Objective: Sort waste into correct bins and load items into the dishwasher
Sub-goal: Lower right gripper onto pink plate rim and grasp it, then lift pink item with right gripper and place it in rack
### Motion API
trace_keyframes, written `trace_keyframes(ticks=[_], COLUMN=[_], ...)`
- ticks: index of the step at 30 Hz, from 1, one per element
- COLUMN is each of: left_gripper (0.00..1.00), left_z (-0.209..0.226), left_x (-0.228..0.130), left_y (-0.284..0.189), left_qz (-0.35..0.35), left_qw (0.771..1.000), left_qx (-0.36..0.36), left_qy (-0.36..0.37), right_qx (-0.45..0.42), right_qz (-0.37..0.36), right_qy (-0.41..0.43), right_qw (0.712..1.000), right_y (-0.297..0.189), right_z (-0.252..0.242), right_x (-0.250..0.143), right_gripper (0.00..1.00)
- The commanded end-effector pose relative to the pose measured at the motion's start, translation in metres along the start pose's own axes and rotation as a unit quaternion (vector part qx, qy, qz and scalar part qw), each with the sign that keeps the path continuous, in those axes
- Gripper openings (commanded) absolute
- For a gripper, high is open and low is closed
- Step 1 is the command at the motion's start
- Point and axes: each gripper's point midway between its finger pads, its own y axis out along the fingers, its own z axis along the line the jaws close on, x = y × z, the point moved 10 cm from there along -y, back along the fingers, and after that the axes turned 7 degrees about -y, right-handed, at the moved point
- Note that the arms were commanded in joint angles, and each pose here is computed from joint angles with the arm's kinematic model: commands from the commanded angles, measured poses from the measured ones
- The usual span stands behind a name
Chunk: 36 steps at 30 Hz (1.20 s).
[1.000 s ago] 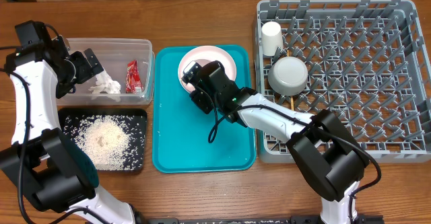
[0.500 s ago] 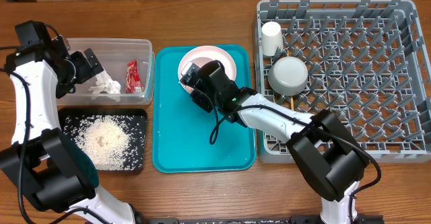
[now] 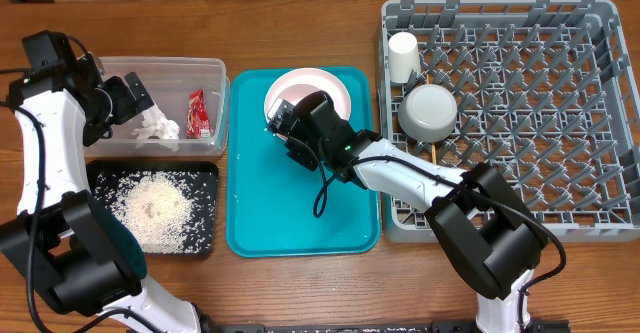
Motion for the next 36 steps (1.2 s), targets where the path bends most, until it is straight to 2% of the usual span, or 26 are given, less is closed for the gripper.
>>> trace_keyframes(ticks=[1,4,9,14,23,26,28,36], left_gripper=[1.0,1.0,1.0,1.0,1.0,1.0,1.0,1.0], left_z=[-0.008,-0.008,-0.008,-0.008,-0.008,-0.008,-0.008,-0.008], left_x=[0.002,0.002,0.002,0.002,0.002,0.002,0.002,0.002], left_y=[-0.016,-0.016,-0.016,-0.016,-0.016,-0.016,-0.016,-0.016], left_qz=[-0.022,-0.022,-0.022,-0.022,-0.022,-0.022,-0.022,-0.022], left_qw=[1.0,1.0,1.0,1.0,1.0,1.0,1.0,1.0], left_qx=[-0.006,-0.006,-0.006,-0.006,-0.006,-0.006,-0.006,-0.006], left_qy=[0.019,0.019,0.019,0.019,0.019,0.019,0.019,0.019], right_qx=[0.014,0.013,0.017,0.006,-0.01,-0.017,-0.025,-0.045], right_qz=[-0.018,-0.012,-0.004,0.002,-0.004,-0.019,-0.034,-0.101], right_qy=[-0.005,-0.005,-0.004,-0.004,-0.005,-0.005,0.0,0.06], right_qw=[1.0,1.0,1.0,1.0,1.0,1.0,0.999,0.992], right_y=[0.0,0.0,0.0,0.0,-0.001,-0.002,-0.007,-0.055], right_z=[0.001,0.001,0.002,0.0,-0.003,-0.005,-0.008,-0.023], right_x=[0.008,0.007,0.004,0.004,0.006,0.011,0.018,0.053], right_gripper=[0.28,0.23,0.21,0.15,0.11,0.09,0.04,0.04])
